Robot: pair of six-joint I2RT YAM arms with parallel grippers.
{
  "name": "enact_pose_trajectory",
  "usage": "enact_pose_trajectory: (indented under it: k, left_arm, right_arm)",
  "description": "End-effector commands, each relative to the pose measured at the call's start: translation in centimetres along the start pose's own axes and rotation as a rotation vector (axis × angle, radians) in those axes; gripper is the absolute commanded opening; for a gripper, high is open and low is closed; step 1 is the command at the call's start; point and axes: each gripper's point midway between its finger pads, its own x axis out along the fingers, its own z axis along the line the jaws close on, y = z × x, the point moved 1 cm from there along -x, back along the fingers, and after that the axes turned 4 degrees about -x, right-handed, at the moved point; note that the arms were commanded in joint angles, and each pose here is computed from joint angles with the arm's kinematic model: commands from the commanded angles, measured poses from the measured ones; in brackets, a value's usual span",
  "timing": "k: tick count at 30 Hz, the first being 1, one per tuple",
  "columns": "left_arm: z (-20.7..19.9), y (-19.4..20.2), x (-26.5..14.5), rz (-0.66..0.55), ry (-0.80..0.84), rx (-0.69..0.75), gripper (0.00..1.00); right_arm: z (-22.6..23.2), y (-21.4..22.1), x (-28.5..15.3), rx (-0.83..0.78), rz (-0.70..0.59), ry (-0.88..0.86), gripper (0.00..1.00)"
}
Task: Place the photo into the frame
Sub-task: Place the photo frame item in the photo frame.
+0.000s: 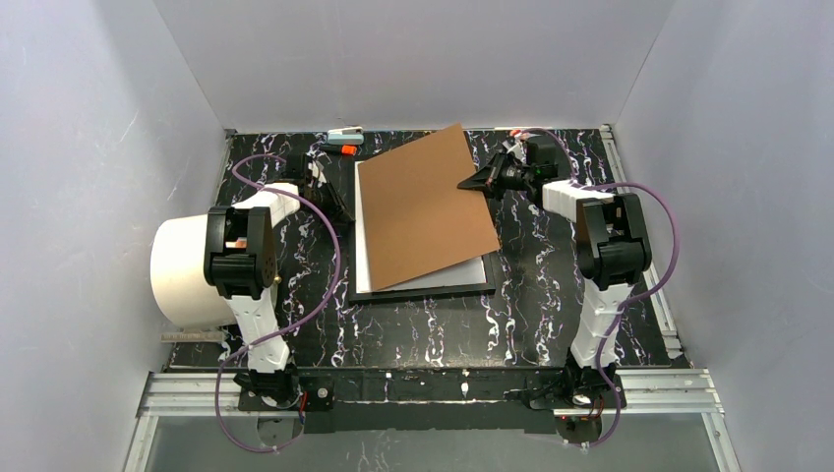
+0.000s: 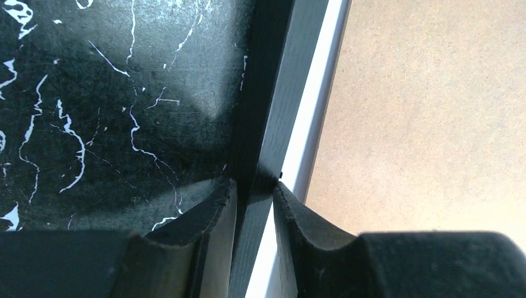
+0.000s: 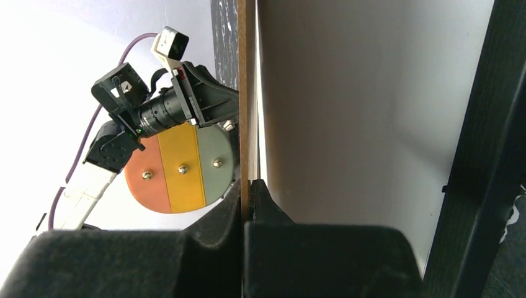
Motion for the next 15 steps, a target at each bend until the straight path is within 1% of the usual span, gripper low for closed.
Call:
enact_pose_trajectory:
  k: [1, 10, 15]
  left_arm:
    - [0.4, 0.9, 0.2, 0.033, 0.004, 0.005, 0.26]
    - [0.4, 1.1, 0.4, 0.044, 0.005, 0.006, 0.24]
    - [0.4, 1.0, 0.3, 0.048, 0.008, 0.01, 0.23]
  right_arm:
    - [1.5, -0.2, 0.8, -0.046, -0.013, -0.06, 0.01]
    - [0.7, 0.8, 2.0, -0.088, -0.05, -0.065, 0.01]
    - [-0.4, 1.8, 2.5, -0.091, -0.035, -0.062, 0.02]
